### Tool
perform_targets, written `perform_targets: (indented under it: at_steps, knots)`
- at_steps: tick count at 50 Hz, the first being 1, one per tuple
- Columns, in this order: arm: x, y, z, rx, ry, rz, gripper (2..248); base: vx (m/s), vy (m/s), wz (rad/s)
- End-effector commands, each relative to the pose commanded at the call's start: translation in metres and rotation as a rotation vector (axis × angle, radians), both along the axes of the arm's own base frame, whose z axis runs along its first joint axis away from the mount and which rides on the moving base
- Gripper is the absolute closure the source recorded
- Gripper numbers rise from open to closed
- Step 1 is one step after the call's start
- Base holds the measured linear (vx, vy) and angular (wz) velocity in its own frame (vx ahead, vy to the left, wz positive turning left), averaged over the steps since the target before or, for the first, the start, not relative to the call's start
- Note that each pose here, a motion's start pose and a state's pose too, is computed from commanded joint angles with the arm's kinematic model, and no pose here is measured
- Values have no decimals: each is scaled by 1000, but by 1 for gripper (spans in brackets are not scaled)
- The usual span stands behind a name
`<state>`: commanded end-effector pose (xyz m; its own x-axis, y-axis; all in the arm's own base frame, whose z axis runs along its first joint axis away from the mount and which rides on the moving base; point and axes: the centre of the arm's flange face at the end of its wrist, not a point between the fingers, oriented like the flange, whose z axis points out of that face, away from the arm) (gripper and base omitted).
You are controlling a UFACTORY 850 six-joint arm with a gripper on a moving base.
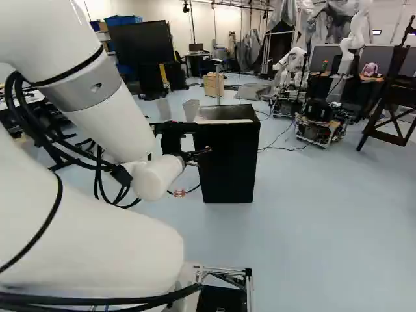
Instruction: Grab a drink from the fridge
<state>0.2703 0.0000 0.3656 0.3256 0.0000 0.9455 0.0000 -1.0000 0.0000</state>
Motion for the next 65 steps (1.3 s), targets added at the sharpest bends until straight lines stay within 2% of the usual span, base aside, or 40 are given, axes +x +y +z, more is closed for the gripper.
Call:
perform_targets:
  at_steps: [65]
  knots:
    - [0,0,0,0,0,0,3,79,35,-14]
